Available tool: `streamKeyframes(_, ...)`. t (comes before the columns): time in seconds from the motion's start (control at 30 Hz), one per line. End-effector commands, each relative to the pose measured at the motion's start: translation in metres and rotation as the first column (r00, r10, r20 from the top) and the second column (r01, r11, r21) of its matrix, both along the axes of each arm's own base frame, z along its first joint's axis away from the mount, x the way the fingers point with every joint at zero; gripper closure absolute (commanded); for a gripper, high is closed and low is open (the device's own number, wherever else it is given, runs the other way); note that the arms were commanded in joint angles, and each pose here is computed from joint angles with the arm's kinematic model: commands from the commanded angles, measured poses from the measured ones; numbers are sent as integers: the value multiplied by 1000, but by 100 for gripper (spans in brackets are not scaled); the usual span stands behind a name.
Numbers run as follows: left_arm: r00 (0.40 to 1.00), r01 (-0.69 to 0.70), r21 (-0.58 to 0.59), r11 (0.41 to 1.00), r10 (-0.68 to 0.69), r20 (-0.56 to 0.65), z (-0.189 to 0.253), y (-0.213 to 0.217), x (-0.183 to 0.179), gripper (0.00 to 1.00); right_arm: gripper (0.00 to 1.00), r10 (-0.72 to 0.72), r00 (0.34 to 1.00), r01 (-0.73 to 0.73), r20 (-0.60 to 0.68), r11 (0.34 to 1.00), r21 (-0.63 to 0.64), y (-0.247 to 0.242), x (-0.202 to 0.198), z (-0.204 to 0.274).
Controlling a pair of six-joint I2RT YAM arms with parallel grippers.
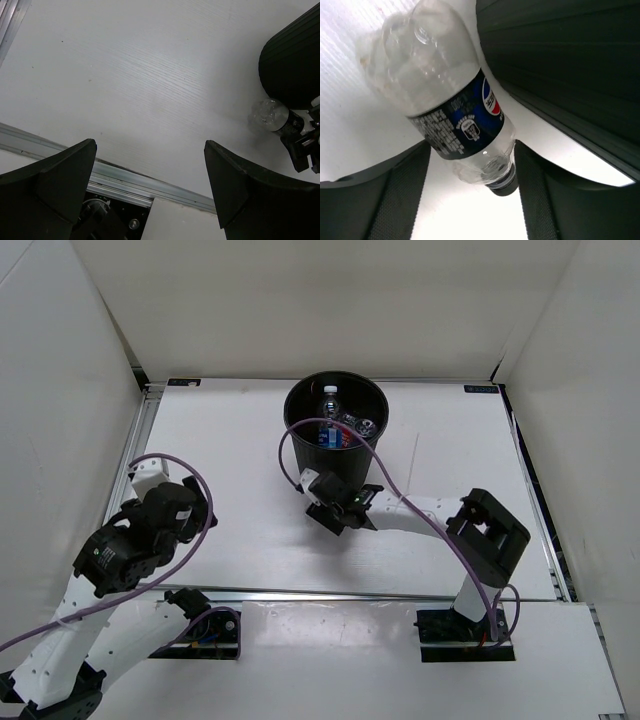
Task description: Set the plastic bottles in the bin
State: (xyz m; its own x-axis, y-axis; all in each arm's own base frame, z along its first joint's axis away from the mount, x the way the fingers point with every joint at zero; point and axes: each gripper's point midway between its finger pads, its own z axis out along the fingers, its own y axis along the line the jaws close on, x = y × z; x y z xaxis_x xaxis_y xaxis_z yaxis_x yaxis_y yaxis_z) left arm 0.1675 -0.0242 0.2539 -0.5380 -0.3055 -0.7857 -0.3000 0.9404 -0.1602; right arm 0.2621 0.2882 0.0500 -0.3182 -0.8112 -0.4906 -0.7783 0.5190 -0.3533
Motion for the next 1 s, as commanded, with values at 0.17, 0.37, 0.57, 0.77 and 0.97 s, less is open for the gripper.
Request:
streamKeyframes(0.17,1000,-22,-16,1000,22,4,1,3,-3,0,59,-44,990,51,-131,997,53,5,-18,0)
streamKeyframes(0.37,1000,-28,-10,1000,28,8,1,2,0,0,89,-154,976,158,-152,987,16,-5,-23,19)
streamKeyframes(0.57,999,-36,-2,999,36,10,-9,1,4,0,98,-110,981,120,-163,991,52,4,-38,36)
streamKeyframes(0.77,1000,-9,2,1000,9,4,-15,-6,10,0,97,-8,985,34,-174,989,145,18,-46,61)
streamKeyframes(0.97,993,-113,41,993,114,-17,-28,8,9,0,18,241,958,-172,-156,916,363,59,-64,126)
